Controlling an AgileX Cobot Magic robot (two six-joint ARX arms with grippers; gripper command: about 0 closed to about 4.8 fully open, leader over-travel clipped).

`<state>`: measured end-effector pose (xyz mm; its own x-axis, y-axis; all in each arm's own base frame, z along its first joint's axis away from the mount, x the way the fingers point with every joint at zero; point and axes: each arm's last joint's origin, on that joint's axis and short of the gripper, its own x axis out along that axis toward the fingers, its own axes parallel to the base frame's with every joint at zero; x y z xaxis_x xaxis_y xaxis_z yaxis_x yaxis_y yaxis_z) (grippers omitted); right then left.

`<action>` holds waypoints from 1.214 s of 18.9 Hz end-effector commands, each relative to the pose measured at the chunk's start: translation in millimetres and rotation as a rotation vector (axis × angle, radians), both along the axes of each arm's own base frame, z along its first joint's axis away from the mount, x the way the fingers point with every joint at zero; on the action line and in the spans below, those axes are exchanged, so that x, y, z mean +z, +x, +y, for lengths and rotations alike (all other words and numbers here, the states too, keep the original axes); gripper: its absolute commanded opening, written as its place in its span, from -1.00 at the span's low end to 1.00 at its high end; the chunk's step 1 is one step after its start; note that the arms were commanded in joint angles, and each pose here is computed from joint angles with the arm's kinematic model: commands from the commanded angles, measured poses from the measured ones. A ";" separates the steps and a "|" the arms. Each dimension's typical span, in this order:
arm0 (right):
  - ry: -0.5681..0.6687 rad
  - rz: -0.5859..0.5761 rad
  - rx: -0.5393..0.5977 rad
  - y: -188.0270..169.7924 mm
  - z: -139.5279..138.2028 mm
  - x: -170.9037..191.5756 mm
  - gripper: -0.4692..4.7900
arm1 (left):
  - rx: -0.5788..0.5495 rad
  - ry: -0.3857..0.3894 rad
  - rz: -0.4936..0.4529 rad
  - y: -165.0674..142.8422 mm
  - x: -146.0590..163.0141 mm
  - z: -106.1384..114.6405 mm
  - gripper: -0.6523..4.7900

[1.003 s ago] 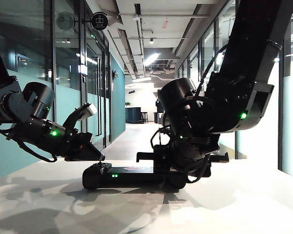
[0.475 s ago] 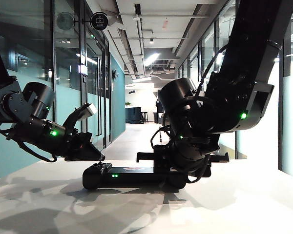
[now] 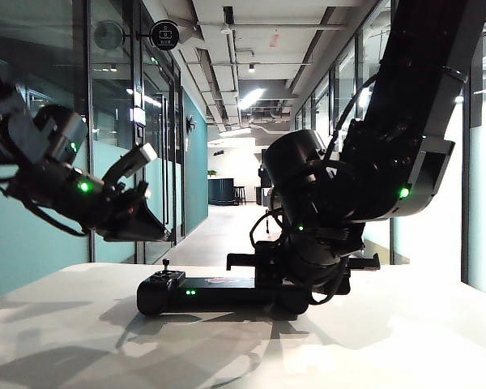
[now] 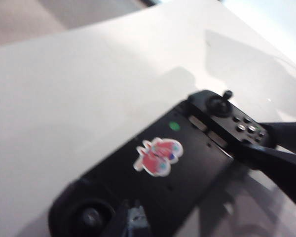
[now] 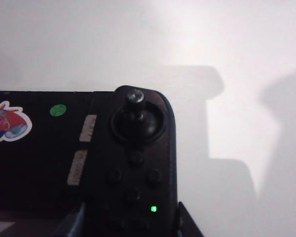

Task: Push the left joystick on the remote control sitting on the white table forward to make the robot dog walk in a straight line until it approaches the door.

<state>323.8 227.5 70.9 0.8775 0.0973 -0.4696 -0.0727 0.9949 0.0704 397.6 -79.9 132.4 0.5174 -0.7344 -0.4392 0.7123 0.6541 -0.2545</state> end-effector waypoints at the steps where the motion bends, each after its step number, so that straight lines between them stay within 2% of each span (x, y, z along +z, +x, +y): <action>1: -0.007 -0.008 0.005 -0.1 0.8 2.2 -0.19 | 0.008 0.012 0.034 -5.4 12.4 0.9 -0.78; 5: -0.013 0.000 0.005 -0.5 0.5 1.4 -0.16 | 0.009 0.018 0.071 -14.1 29.1 2.3 -0.78; 10: -0.026 0.015 0.006 -1.3 0.0 0.0 0.13 | 0.009 0.014 0.045 -20.5 49.9 3.3 -0.78; 12: -0.031 0.014 0.009 -1.3 0.0 0.3 0.19 | 0.010 0.014 0.042 -21.8 53.2 3.5 -0.78; 16: -0.036 0.015 0.012 -2.1 -0.3 9.9 0.19 | 0.045 0.040 0.051 -22.9 54.4 4.6 -0.78; 18: -0.052 0.006 0.023 -2.3 -0.5 17.0 0.19 | 0.094 0.077 0.059 -23.4 54.7 6.1 -0.78; 20: -0.055 -0.006 0.042 -2.3 -0.2 24.4 0.19 | 0.208 0.111 0.086 -22.5 54.8 8.7 -0.78; 23: -0.045 -0.013 0.053 -2.9 -0.3 33.5 0.17 | 0.259 0.137 0.091 -22.0 54.0 10.1 -0.78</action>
<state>321.0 226.3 98.7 0.8725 0.1153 -0.4748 -0.1200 0.9926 0.0204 375.4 -70.0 183.3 0.6201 -0.5263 -0.5818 0.5060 0.8350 -0.2161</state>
